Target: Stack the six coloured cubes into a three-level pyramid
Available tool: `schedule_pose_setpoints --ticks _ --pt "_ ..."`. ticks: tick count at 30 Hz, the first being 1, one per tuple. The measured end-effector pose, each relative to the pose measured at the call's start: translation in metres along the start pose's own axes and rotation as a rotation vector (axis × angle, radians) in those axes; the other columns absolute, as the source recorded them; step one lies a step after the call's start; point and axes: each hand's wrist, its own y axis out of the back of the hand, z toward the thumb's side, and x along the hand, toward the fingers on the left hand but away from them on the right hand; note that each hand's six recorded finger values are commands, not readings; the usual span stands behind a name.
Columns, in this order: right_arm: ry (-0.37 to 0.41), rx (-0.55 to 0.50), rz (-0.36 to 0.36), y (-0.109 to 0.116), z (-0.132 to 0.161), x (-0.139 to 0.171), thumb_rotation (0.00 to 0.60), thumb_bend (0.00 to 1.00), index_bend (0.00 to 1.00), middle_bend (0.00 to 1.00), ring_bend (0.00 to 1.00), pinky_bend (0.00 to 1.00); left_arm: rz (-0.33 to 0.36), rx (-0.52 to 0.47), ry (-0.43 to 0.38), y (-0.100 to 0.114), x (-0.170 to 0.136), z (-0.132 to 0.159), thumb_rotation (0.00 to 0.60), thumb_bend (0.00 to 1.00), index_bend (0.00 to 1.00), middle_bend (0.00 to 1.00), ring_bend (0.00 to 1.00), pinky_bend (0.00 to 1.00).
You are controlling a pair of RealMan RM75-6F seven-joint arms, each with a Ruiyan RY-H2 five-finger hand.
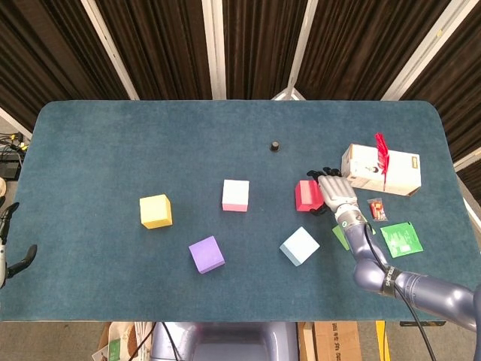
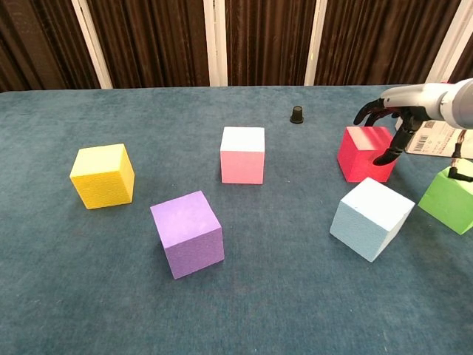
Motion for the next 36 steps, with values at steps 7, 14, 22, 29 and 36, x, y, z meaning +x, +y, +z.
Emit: schedule_pose_setpoints --ticks 7,14,22,29,36 --pt "0.007 0.002 -0.005 0.001 0.002 -0.002 0.600 0.24 0.27 0.25 0.06 0.00 0.002 -0.002 0.006 0.000 0.001 -0.001 0.600 0.36 0.13 0.00 0.00 0.00" --pt "0.006 -0.001 -0.019 0.003 0.004 -0.002 0.600 0.24 0.30 0.26 0.07 0.00 0.004 -0.005 0.006 0.000 0.001 -0.001 0.600 0.36 0.13 0.00 0.00 0.00" --pt "0.014 0.002 -0.039 0.006 0.007 -0.002 0.600 0.24 0.32 0.31 0.11 0.00 0.009 -0.014 0.008 0.002 0.000 -0.001 0.600 0.36 0.14 0.00 0.00 0.00" --pt "0.028 0.006 -0.056 0.011 0.014 0.002 0.600 0.24 0.32 0.38 0.16 0.00 0.017 -0.026 0.012 0.005 0.001 -0.003 0.600 0.36 0.14 0.00 0.00 0.00" --pt "0.053 0.020 -0.059 0.019 0.028 0.011 0.600 0.24 0.32 0.43 0.20 0.00 0.017 -0.041 0.015 0.008 0.001 -0.005 0.600 0.36 0.14 0.00 0.00 0.00"
